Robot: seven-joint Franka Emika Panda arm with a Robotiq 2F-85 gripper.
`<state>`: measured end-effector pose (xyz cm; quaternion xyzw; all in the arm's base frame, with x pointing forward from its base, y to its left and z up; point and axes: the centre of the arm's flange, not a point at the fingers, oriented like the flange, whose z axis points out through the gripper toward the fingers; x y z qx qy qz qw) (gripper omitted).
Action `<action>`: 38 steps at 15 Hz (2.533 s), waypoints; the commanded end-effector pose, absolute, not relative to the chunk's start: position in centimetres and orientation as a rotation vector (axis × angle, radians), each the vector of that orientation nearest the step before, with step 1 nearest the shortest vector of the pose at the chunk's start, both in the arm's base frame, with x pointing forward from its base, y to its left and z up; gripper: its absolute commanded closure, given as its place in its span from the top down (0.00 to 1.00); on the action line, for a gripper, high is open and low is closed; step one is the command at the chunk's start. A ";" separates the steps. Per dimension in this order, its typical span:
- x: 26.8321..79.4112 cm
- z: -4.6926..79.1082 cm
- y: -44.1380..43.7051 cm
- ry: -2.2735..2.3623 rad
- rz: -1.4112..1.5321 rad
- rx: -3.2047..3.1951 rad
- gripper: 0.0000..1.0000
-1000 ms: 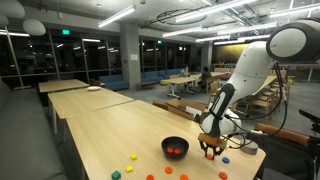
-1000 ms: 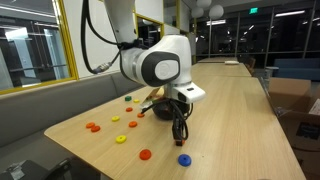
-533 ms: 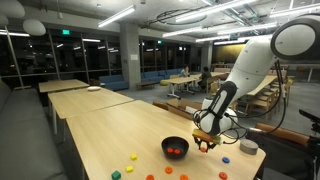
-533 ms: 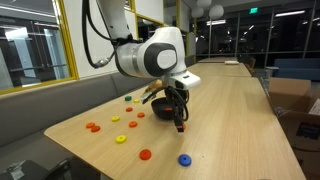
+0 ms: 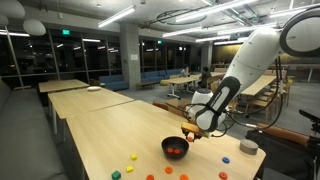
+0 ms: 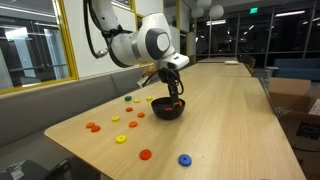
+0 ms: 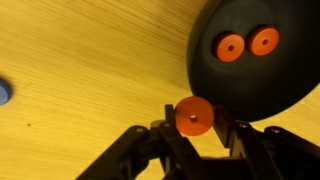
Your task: Put some of the discs on the table in the bowl
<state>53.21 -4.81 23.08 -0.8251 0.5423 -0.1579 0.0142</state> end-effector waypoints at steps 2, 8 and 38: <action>55.1 25.1 -2.2 1.595 -0.604 -2.528 0.18; 55.9 25.1 -0.6 1.553 -0.583 -2.494 0.67; 40.8 19.5 -10.6 2.331 -0.181 -1.960 1.00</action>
